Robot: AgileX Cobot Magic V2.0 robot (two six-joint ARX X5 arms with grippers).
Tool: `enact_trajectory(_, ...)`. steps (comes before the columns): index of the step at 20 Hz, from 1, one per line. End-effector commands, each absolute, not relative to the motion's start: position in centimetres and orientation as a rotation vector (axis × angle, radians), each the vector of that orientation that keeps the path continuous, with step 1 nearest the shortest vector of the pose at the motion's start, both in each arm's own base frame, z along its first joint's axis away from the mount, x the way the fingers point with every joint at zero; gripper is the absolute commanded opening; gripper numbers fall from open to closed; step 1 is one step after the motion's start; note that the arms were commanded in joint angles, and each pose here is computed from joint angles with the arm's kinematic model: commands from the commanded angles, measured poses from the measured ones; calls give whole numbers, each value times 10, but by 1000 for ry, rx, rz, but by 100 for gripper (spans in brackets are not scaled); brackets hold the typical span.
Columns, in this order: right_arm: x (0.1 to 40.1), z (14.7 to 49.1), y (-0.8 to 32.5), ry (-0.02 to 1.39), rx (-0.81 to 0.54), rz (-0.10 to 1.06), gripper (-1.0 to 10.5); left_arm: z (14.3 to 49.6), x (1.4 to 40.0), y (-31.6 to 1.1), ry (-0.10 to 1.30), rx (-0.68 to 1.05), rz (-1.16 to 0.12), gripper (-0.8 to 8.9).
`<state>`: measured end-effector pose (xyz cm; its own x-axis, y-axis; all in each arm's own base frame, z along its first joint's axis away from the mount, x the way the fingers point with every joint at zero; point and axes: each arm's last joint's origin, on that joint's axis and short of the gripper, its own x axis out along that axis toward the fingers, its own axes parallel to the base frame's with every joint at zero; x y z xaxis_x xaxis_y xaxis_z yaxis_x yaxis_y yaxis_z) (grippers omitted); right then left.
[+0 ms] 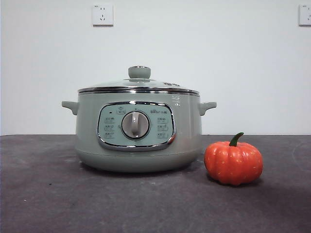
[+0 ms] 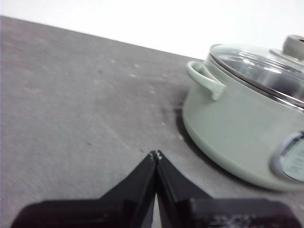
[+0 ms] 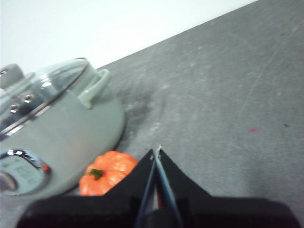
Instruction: Pick up the pumpkin,open the lid,put the pumpkin in the pot,close the lid
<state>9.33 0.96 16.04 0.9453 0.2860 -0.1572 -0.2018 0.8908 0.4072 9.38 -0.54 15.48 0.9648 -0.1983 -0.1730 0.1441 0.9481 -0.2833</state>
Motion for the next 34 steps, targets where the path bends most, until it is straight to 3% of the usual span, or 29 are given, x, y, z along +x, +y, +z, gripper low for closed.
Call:
enact_trajectory(1, 91, 177, 10, 196, 440, 281, -12, 166, 91, -6, 193, -289, -200, -7)
enact_trajectory(6, 90, 206, 10, 227, 435, 279, -12, 188, 83, -7, 214, -305, -231, -7)
enact_trajectory(13, 98, 252, 14, 363, 372, 375, -12, 224, 81, -9, 270, -323, -314, -7)
enact_trajectory(23, 120, 313, 19, 647, 194, 554, -12, 283, 99, -16, 453, -203, -571, -8)
enact_trajectory(34, 125, 341, 30, 854, 67, 679, -11, 308, 110, -19, 611, -131, -742, -8)
